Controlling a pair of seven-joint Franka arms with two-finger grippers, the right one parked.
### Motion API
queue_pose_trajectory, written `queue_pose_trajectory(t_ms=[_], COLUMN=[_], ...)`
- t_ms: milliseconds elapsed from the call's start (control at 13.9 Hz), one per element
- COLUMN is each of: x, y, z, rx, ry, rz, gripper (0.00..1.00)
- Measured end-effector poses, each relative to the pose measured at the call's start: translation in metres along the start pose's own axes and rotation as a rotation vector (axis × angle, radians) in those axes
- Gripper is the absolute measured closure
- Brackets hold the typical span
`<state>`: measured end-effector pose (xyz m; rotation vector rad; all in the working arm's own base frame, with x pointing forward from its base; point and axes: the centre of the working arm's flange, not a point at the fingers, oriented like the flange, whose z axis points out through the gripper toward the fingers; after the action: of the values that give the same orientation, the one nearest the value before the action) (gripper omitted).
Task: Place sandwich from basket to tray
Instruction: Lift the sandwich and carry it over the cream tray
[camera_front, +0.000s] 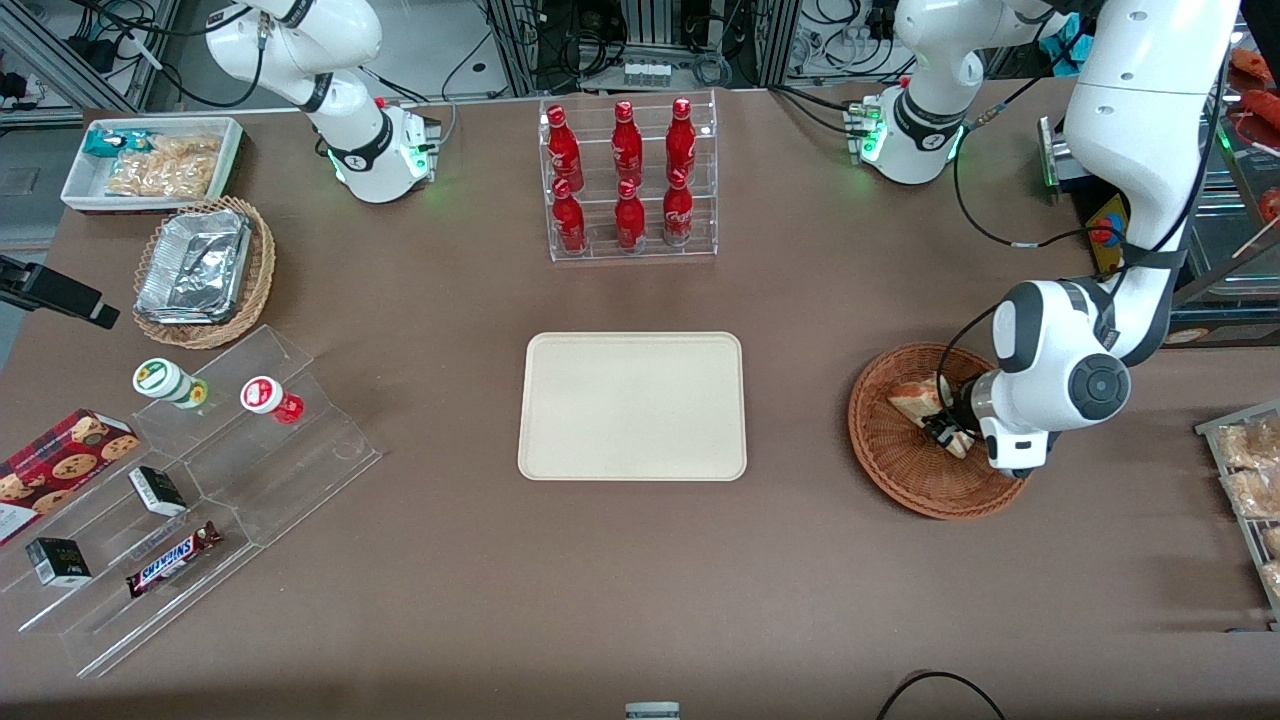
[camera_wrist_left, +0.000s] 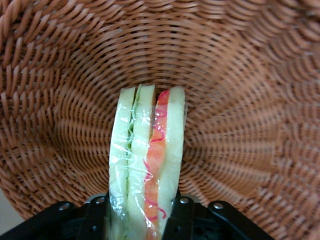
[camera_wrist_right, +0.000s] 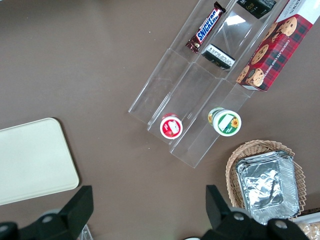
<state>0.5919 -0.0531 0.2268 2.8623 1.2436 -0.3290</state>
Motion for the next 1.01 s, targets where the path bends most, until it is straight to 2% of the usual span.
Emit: queue_pose_trajectory(t_ms=[144,288,432,504,792,864,1008], x=[-0.011,-0.042,-0.106,-0.146,-0.293,-0.322,-0.343], y=[0.017,0.042,0.085,0.107,0.169,0.181,0.198], z=[-0.028,-0.067,-0.1,-0.107,-0.094,-0.081,-0.054], rx=[-0.02,-0.003,0.024,0.026,0.029,0.047,0.087], ry=[0.026,0.038,0.049,0.062,0.087,0.078,0.052], rz=[0.034,0.145,0.293,0.364,0.586,0.619,0.651], gripper=[0.79,0.81,0.81,0.85,0.85,0.85,0.85])
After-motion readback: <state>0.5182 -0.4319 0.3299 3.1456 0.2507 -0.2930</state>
